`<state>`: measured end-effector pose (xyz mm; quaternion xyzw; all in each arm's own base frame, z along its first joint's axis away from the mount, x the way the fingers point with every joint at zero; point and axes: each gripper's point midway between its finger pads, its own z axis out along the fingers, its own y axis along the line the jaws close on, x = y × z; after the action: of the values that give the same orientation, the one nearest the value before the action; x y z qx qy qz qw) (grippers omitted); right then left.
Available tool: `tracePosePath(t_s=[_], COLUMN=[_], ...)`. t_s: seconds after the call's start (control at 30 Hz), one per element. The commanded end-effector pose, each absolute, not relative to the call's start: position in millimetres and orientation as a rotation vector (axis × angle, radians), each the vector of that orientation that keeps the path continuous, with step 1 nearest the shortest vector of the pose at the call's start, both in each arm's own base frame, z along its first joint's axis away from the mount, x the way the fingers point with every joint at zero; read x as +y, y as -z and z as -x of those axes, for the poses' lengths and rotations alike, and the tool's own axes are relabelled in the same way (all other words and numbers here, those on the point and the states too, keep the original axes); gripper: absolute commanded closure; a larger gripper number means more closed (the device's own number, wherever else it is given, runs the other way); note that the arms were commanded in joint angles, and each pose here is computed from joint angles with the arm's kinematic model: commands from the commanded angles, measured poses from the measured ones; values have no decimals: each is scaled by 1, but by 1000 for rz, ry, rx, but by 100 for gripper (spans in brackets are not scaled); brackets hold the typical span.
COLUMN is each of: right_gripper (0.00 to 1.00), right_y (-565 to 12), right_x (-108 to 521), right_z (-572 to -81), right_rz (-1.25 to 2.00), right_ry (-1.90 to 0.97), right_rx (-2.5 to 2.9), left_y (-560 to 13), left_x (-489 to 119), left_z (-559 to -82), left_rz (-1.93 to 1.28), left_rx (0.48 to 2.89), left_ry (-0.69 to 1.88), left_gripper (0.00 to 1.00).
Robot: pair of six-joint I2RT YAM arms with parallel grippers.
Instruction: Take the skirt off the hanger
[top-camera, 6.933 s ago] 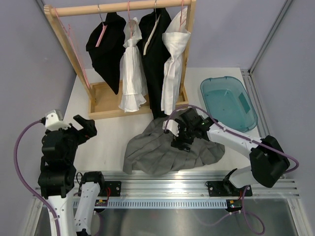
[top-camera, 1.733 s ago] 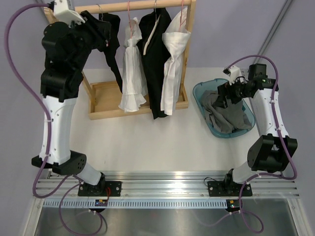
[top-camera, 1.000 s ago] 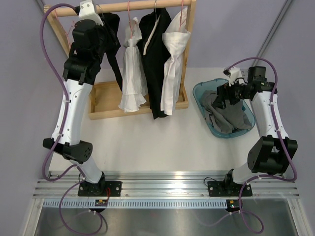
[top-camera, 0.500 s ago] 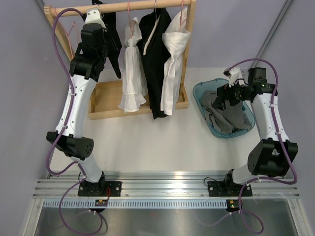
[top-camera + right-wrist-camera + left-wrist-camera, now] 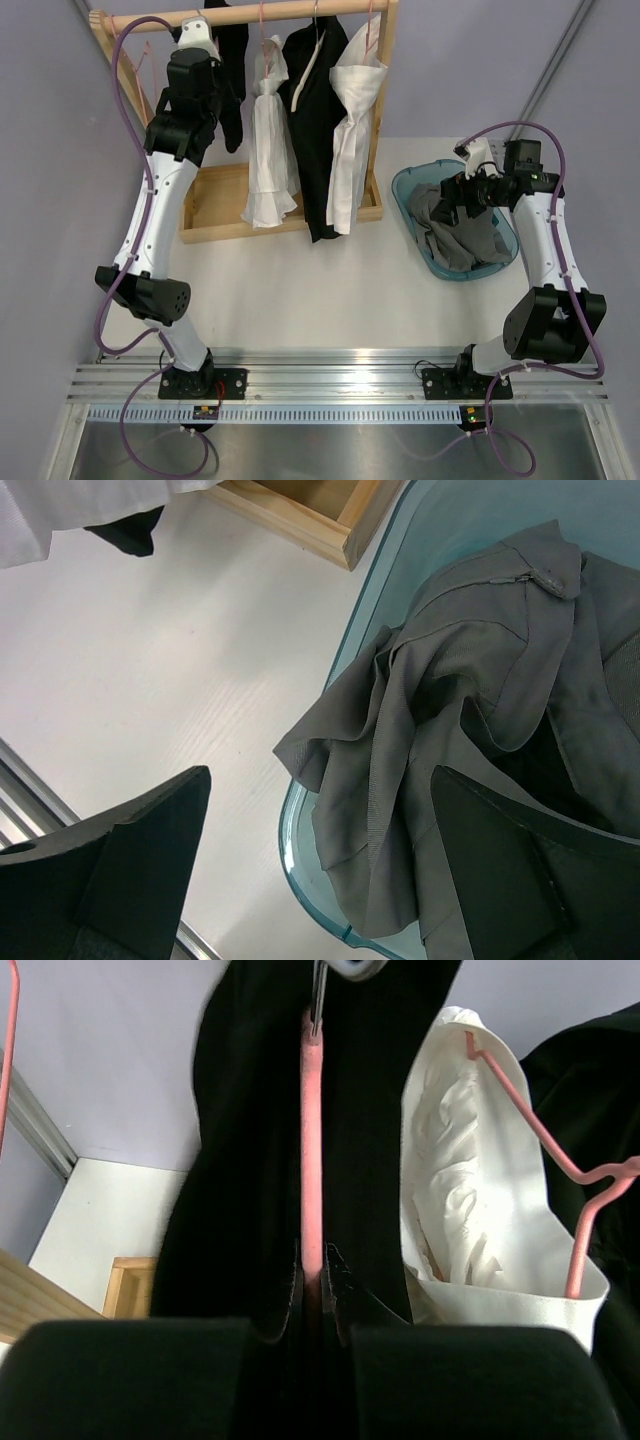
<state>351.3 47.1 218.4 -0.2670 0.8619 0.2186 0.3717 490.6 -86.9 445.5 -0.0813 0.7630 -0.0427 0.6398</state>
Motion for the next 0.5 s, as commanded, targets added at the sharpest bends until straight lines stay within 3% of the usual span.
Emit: tracePosePath(t_s=[0.0, 0.23, 0.47], right_gripper=[1, 1, 0], right_y=[-235, -242, -249], right_x=[50, 54, 63], right_z=[-348, -342, -335], right_rz=[703, 708, 725], right_ry=[-547, -567, -627], right_rx=[2143, 2122, 2099], left_y=[-491, -552, -526], left_x=[-89, -78, -71], left_z=[-478, -436, -409], left_rz=[136, 104, 101], left_rx=[1615, 1459, 1524], left_ry=[148, 151, 144], left_gripper=[100, 100, 100])
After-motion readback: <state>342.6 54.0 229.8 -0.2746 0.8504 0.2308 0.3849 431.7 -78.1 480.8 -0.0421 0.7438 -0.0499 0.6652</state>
